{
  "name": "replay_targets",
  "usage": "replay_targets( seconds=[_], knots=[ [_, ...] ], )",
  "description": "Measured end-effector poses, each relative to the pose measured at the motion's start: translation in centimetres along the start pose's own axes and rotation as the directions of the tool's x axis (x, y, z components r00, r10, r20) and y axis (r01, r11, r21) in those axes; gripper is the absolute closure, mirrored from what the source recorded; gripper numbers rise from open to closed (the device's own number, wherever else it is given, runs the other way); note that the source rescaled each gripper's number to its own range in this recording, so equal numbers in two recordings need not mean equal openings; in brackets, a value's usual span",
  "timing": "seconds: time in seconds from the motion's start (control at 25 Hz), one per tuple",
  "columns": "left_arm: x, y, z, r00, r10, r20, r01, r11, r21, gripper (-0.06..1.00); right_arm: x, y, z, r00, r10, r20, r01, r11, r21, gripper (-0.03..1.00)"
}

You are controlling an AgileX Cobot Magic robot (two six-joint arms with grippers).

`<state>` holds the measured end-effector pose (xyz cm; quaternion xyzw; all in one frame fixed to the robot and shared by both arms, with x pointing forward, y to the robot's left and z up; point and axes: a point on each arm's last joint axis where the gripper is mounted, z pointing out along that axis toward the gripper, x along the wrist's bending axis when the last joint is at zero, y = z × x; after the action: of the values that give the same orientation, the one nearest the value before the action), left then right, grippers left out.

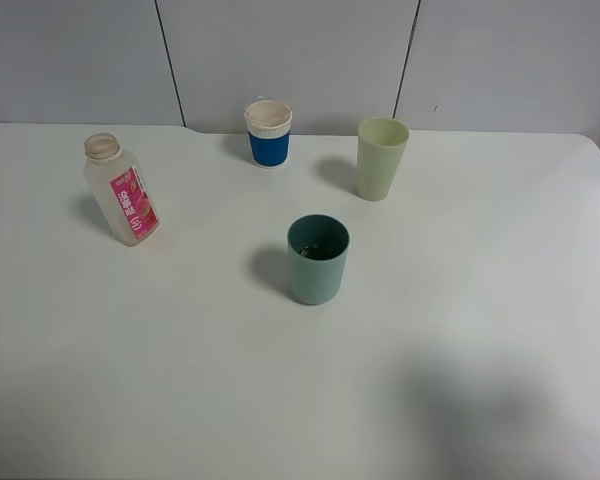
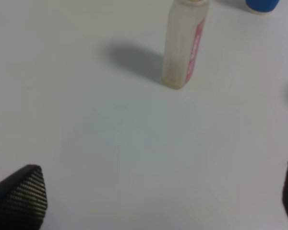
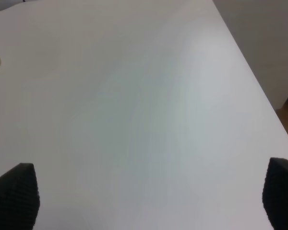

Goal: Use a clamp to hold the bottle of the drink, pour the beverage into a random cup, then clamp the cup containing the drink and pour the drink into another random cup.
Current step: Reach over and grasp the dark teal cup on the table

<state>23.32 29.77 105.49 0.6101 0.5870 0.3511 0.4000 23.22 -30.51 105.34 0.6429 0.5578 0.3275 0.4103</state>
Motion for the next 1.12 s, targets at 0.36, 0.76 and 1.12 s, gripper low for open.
replay_targets(
  seconds=[0.36, 0.76, 1.12],
  knots=[
    [0.0, -0.03, 0.0, 1.0, 0.0, 0.0, 0.0, 1.0, 0.003, -0.06, 0.0, 0.0, 0.0, 1.0, 0.0, 0.0, 0.0, 1.0, 0.0, 0.21],
    [0.0, -0.03, 0.0, 1.0, 0.0, 0.0, 0.0, 1.0, 0.003, -0.06, 0.0, 0.0, 0.0, 1.0, 0.0, 0.0, 0.0, 1.0, 0.0, 0.21],
    [0.0, -0.03, 0.0, 1.0, 0.0, 0.0, 0.0, 1.0, 0.003, -0.06, 0.25, 0.52, 0.66, 0.999, -0.032, -0.024, 0.033, 0.998, 0.047, 0.21]
  ],
)
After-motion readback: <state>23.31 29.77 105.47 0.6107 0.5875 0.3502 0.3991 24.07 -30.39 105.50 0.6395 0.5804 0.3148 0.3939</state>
